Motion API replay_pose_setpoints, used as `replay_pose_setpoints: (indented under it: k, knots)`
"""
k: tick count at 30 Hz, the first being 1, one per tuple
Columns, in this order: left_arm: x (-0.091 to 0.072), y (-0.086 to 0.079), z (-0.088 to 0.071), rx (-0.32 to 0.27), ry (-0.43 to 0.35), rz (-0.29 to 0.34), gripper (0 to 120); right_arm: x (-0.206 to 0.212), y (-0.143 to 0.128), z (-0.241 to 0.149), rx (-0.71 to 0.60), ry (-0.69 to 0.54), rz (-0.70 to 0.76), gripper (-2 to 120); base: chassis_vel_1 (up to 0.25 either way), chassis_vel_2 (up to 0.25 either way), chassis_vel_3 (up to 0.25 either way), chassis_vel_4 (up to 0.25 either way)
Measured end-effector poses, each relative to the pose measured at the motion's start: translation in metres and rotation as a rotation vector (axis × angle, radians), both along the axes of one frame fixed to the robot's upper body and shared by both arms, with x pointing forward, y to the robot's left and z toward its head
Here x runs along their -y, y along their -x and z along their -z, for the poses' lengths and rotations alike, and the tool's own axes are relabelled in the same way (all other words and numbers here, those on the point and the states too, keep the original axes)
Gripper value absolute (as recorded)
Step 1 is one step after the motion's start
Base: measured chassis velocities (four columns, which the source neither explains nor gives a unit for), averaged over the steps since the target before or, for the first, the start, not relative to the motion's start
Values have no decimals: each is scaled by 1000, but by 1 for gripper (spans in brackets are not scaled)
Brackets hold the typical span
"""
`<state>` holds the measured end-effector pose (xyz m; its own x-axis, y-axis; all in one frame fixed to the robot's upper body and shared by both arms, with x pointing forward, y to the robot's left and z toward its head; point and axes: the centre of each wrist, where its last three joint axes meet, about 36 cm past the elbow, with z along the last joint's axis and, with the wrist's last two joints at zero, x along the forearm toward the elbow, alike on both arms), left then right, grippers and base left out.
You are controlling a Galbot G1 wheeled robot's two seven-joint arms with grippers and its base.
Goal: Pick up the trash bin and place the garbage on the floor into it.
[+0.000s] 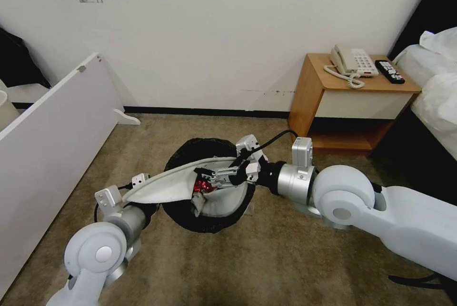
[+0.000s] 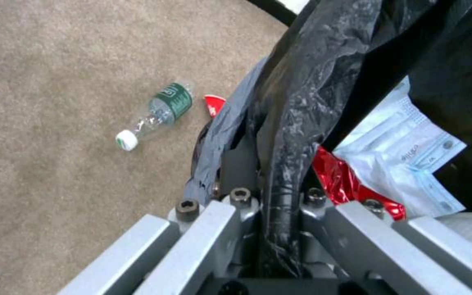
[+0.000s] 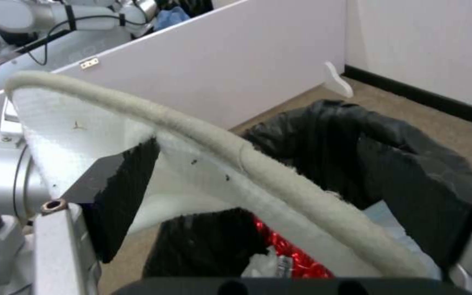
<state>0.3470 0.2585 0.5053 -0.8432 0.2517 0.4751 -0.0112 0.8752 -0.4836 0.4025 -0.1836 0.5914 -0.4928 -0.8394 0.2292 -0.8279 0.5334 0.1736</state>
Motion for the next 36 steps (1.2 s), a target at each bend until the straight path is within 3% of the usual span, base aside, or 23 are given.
replay_pose_setpoints:
  k: [36]
  knots:
    - [1, 10, -10, 19, 14, -1, 1, -3, -5, 12, -25, 23, 26, 92, 0, 0, 0, 0]
